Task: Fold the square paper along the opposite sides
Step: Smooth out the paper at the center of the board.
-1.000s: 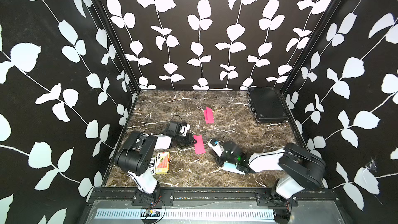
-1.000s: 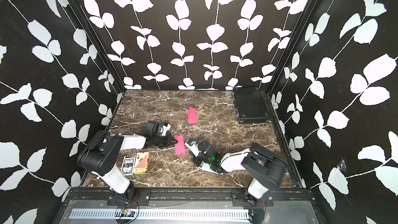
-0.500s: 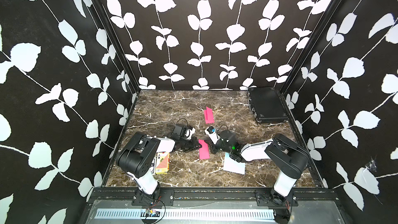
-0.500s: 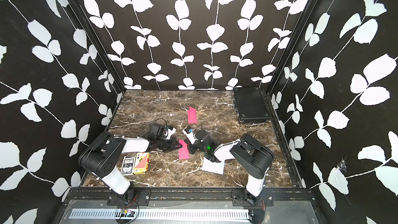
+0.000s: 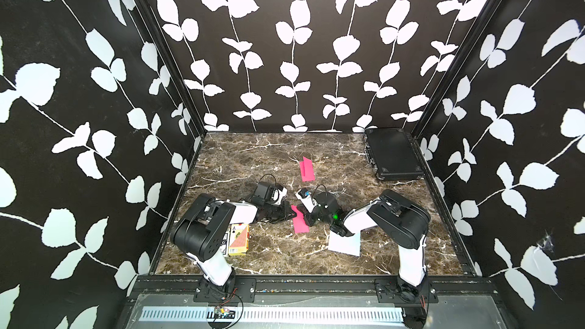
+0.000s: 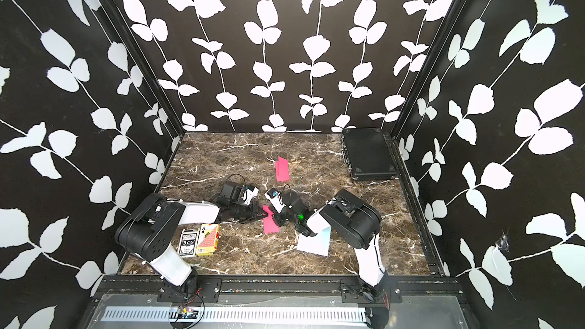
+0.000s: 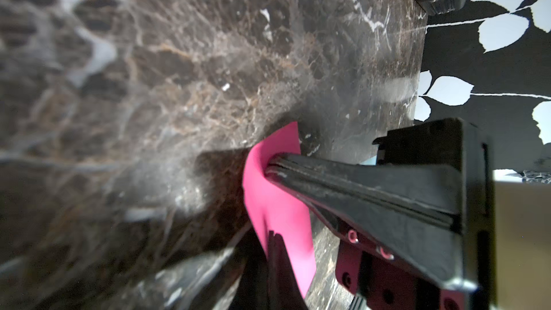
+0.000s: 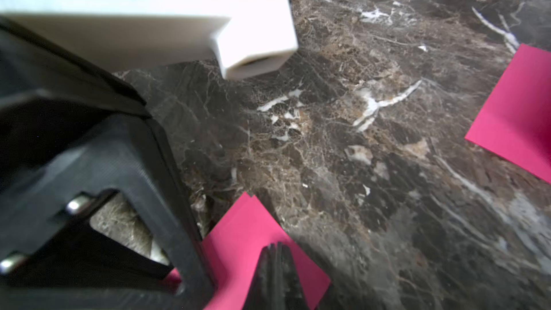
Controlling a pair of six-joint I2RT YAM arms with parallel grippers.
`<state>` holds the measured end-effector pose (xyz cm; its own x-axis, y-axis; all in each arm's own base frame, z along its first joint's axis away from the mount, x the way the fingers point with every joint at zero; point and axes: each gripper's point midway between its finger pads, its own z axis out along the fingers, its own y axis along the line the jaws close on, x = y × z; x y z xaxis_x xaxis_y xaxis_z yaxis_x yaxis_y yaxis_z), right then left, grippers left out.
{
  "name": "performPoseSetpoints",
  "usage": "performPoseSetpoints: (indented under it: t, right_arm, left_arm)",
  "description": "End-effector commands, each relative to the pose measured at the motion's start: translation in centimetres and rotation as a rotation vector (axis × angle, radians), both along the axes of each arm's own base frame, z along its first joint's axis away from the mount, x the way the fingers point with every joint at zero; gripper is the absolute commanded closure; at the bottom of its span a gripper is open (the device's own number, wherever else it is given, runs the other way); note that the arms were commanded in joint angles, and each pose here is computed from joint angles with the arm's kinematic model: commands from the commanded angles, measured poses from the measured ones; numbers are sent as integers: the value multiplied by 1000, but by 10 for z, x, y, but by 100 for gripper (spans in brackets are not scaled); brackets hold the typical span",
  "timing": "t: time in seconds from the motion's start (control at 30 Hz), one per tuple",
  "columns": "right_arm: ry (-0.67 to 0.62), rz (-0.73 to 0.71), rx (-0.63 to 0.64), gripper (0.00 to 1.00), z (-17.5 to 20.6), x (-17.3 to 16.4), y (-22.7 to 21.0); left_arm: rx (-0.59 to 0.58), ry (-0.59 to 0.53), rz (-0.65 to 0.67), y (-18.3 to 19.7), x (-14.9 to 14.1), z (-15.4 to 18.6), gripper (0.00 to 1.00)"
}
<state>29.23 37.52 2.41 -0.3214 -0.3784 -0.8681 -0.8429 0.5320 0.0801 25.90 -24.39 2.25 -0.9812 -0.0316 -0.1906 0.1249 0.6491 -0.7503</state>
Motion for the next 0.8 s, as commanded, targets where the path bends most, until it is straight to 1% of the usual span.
performPoseSetpoints:
  t: [0.0, 0.2, 0.5, 0.67, 0.77]
  right_arm:
    - [-2, -56, -101, 97, -29, 7, -23]
    - [-9, -81, -153, 97, -38, 7, -37]
    - [-6, -81, -162, 98, -40, 8, -37]
    - [6, -78, -144, 98, -37, 8, -34]
    - [-1, -82, -113, 98, -24, 10, -30]
  left_arm:
    - [57, 26, 17, 16, -12, -10, 100]
    - [60, 32, 53, 27, -14, -15, 100]
    - [67, 37, 68, 34, -18, -17, 100]
    - [67, 37, 70, 35, -17, -18, 100]
    - [52, 30, 85, 36, -13, -13, 100]
